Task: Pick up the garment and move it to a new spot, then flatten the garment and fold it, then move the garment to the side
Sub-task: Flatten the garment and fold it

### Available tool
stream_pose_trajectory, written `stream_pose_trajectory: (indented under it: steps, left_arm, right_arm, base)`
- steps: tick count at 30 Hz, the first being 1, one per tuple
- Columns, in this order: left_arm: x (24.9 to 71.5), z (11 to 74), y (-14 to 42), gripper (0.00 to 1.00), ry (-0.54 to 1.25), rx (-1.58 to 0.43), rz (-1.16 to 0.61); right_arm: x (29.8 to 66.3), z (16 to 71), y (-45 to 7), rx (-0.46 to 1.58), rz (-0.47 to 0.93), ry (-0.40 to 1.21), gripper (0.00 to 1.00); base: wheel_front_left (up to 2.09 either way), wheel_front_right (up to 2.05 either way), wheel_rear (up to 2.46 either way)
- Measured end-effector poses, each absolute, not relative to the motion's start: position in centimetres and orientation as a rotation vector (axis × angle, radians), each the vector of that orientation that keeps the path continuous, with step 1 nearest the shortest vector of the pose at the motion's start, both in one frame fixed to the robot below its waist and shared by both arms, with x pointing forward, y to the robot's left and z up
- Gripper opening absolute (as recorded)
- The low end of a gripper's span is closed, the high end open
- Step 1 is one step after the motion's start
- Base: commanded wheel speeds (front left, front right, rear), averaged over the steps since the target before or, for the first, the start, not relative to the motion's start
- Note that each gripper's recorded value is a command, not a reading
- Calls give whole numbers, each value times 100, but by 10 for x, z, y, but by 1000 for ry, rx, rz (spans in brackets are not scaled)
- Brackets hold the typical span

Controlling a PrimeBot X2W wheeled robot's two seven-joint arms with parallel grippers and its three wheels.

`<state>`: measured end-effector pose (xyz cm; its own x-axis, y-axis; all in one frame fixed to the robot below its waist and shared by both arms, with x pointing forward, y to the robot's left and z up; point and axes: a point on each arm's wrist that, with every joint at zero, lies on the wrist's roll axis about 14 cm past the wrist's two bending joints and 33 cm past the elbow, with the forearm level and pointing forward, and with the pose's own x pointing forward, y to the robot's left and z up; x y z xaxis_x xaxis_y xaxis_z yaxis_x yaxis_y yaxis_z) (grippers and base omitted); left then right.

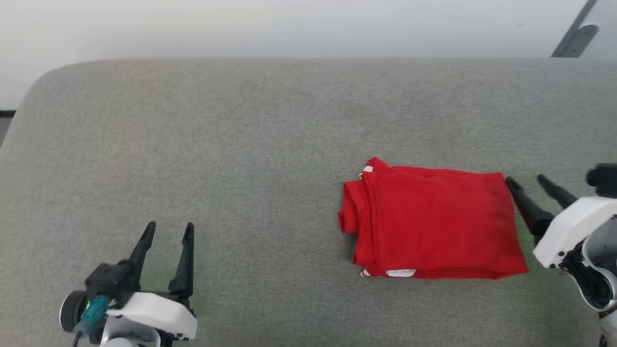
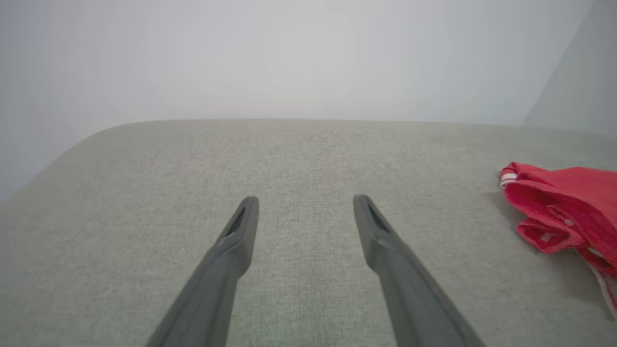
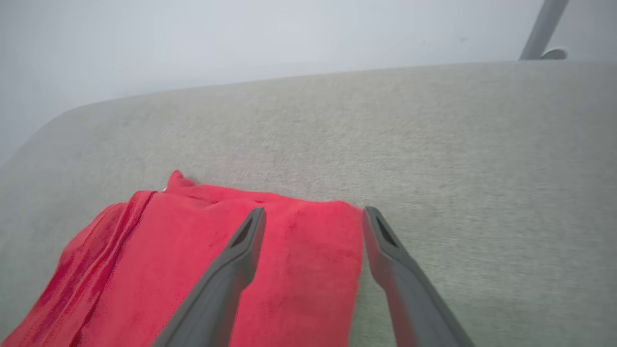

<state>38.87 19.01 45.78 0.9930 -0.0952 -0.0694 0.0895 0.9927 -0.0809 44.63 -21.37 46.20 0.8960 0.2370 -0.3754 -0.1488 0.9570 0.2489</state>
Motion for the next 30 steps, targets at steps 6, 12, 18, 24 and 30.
stream_pose_trajectory:
  steps: [6, 12, 18, 24, 30]
  left_arm:
    - [383, 459, 189, 100, 67, -157, -70]
    - [373, 472, 186, 100, 31, -141, -87]
    - [360, 490, 184, 100, -25, -121, -100]
    - [345, 492, 195, 100, -33, -105, -71]
    - [331, 493, 203, 100, -39, -103, -35]
  right_arm:
    - [437, 489, -242, 186, 116, 196, 100]
    - [412, 507, -246, 143, 112, 46, 100]
    - [393, 518, -247, 125, 116, -16, 100]
    - [379, 522, -253, 101, 103, -44, 100]
    - [366, 527, -260, 96, 81, -60, 100]
  base:
    - [0, 0, 0]
    - [0, 0, 0]
    - [0, 0, 0]
    - [0, 0, 0]
    - [0, 0, 0]
